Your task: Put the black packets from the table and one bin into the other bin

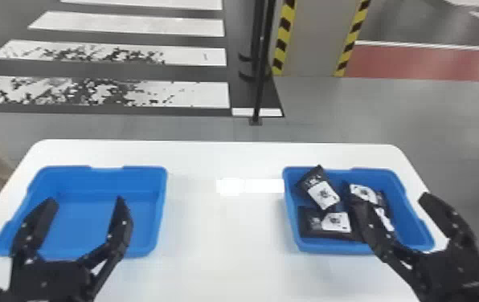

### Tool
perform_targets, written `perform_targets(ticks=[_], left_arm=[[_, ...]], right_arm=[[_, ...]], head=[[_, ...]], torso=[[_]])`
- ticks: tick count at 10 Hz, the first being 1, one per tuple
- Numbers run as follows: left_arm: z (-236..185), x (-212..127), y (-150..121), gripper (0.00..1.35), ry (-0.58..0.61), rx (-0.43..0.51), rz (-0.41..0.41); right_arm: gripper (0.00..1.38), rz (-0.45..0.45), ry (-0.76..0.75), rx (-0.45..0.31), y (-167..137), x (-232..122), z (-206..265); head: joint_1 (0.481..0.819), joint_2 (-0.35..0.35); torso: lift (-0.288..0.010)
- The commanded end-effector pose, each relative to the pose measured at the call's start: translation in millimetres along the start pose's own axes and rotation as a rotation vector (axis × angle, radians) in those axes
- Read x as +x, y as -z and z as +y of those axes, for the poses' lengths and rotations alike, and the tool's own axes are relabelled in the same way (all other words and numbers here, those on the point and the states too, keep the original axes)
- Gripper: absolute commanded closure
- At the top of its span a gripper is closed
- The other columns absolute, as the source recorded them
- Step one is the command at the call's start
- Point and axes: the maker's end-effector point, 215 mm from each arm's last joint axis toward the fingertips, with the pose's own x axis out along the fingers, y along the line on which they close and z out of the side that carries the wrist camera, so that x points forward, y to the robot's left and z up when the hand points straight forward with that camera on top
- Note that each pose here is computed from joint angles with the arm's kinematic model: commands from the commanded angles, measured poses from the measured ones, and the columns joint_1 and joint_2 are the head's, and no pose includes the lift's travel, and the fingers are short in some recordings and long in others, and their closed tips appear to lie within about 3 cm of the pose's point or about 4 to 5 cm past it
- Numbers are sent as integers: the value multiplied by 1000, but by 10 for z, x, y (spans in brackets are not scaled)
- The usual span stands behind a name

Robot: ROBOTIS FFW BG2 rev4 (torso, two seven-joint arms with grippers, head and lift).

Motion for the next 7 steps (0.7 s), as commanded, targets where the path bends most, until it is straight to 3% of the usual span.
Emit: perform_targets(ticks=[1, 7], left_arm=[[1, 1, -1, 157, 1, 0, 0], [4, 2, -17, 157, 3, 1, -5]], right_arm=[[150, -18, 3, 1, -31, -5, -10], [150, -15, 3, 2, -17, -6, -9]], head=[[695, -89], [695, -90]], torso=[[-110], [-110]])
